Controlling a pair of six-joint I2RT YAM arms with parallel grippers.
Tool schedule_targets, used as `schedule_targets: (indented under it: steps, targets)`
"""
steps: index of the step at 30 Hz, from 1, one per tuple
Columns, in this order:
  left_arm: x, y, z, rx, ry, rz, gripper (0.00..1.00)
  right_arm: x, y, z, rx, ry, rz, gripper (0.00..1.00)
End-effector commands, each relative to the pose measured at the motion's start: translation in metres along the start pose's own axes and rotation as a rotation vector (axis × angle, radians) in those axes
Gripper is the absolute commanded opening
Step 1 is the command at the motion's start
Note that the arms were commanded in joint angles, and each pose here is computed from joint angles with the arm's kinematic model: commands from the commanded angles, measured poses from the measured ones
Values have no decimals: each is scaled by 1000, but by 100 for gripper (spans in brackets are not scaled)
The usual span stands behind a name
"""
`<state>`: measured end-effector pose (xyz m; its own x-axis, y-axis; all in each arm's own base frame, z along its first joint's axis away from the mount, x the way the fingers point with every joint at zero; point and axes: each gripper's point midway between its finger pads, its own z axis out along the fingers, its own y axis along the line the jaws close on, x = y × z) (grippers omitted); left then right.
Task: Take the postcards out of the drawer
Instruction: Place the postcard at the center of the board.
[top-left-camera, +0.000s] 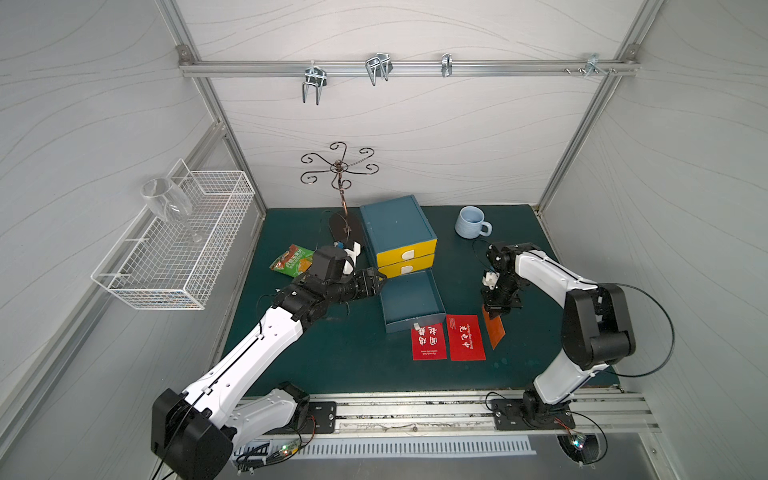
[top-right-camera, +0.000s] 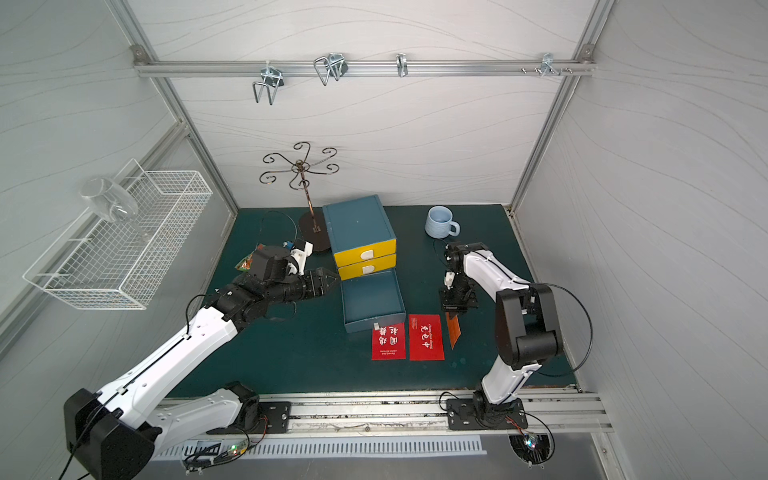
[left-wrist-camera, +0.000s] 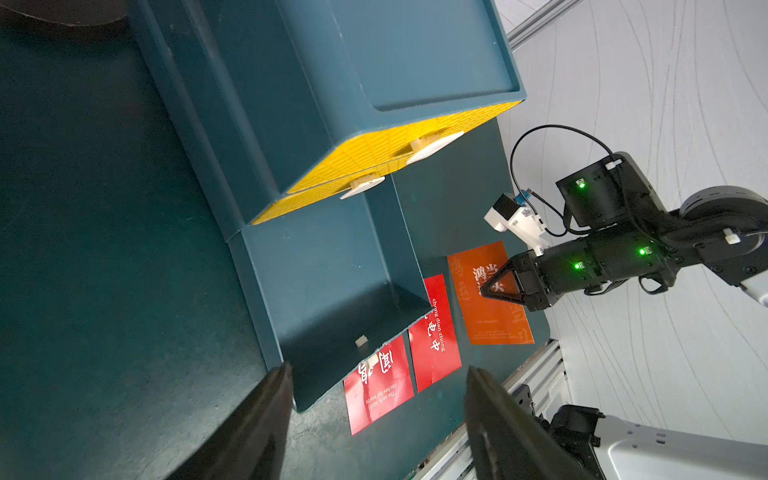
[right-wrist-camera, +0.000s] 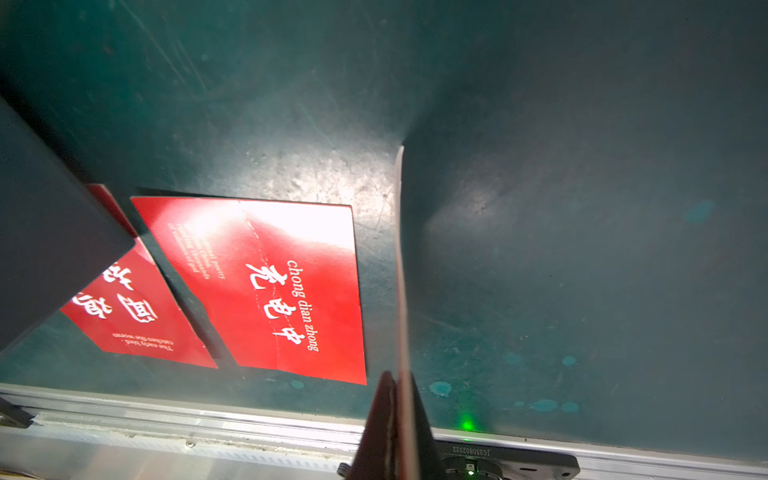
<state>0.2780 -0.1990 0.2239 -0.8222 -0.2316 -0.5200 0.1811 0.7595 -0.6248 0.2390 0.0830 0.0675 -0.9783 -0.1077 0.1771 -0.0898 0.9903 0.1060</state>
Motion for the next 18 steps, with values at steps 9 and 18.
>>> schedule_targets:
  steps: [9, 18]
  targets:
    - [-10, -8, -2, 43, -40, 25, 71, 18, 3, -5, 48, 68, 19, 0]
    - [-10, -8, -5, 51, -45, 26, 71, 21, -14, 9, 151, 148, 61, 0]
